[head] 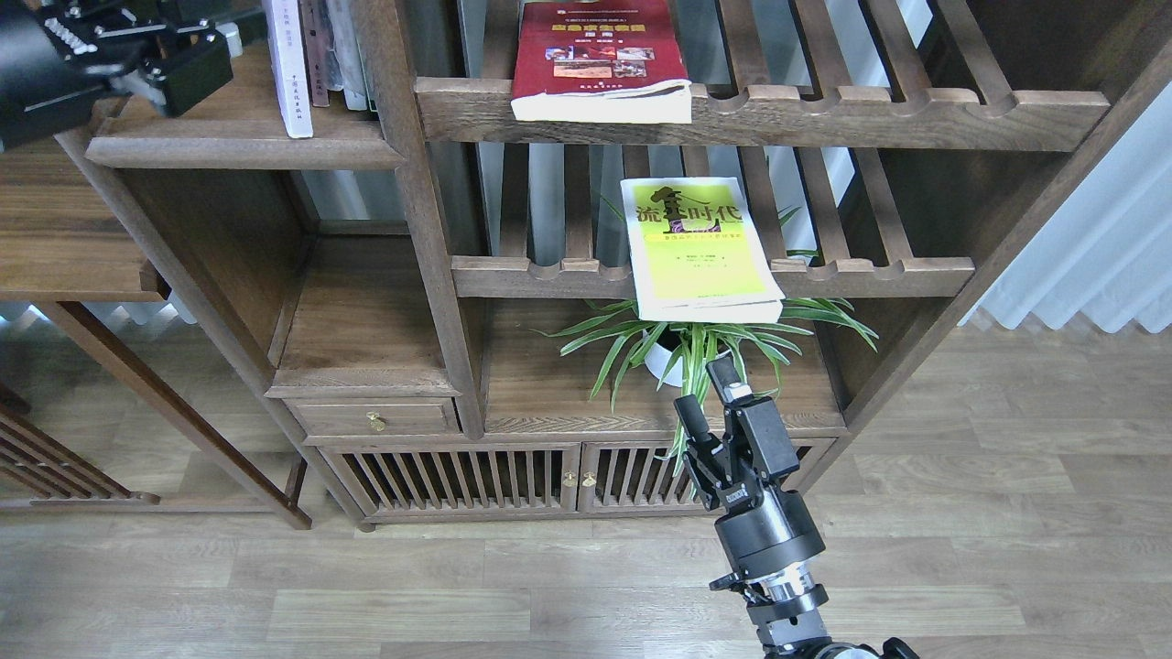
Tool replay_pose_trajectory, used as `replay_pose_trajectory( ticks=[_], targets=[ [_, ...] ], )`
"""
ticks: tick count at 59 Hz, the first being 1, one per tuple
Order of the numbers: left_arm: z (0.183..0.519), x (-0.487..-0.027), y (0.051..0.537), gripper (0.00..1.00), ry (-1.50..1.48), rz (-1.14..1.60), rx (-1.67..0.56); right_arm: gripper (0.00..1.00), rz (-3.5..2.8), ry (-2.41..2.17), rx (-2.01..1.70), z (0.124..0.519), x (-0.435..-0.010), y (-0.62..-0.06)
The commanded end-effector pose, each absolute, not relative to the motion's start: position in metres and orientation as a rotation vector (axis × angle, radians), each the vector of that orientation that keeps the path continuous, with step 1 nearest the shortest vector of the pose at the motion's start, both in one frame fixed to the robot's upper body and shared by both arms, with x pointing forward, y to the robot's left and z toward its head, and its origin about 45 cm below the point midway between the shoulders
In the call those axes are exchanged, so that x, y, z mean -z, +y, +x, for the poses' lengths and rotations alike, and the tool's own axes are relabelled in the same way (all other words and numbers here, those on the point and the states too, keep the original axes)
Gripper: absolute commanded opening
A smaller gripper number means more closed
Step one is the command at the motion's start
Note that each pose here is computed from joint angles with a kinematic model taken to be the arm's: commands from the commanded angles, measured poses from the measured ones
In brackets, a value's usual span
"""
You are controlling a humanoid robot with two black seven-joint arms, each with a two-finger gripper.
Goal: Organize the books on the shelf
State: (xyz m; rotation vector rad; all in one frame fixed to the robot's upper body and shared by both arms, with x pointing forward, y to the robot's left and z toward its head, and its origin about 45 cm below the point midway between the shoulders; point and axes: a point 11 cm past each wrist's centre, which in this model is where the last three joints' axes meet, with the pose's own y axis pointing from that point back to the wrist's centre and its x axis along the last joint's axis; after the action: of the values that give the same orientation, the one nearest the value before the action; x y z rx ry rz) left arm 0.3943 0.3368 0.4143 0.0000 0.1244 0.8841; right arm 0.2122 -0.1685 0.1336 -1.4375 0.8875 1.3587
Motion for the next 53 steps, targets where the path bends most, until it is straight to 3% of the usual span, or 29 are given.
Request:
replay_pose_trajectory(
  ticks=[1, 19, 31, 36, 45, 53],
  targets=[
    [0.392, -0.408, 0.33, 0.45, 0.205, -0.089, -0.84, 0.98, -1.438, 0.886, -1.359, 0.212, -0.134, -0.168],
    [0.39, -0.351, 0.266, 0.58, 0.426, -0.275, -0.69, 0.98, -1.438, 0.89, -1.355, 0.213, -0.134, -0.17],
    [0.383, -0.322, 0.217, 0.62, 0.564, -0.414, -0.593, 0.98, -1.435, 0.895, -1.346, 0.214, -0.134, -0.172],
    [0.366, -0.282, 0.192, 0.6, 0.719, -0.493, -0.563, 0.98, -1.435, 0.896, -1.344, 0.215, -0.134, -0.173],
    [0.355, -0.259, 0.18, 0.63, 0.81, -0.545, -0.56, 0.98, -1.433, 0.898, -1.342, 0.215, -0.134, -0.173],
    [0.346, -0.24, 0.184, 0.89, 0.853, -0.536, -0.586, 0.98, -1.433, 0.898, -1.342, 0.215, -0.134, -0.173]
  ],
)
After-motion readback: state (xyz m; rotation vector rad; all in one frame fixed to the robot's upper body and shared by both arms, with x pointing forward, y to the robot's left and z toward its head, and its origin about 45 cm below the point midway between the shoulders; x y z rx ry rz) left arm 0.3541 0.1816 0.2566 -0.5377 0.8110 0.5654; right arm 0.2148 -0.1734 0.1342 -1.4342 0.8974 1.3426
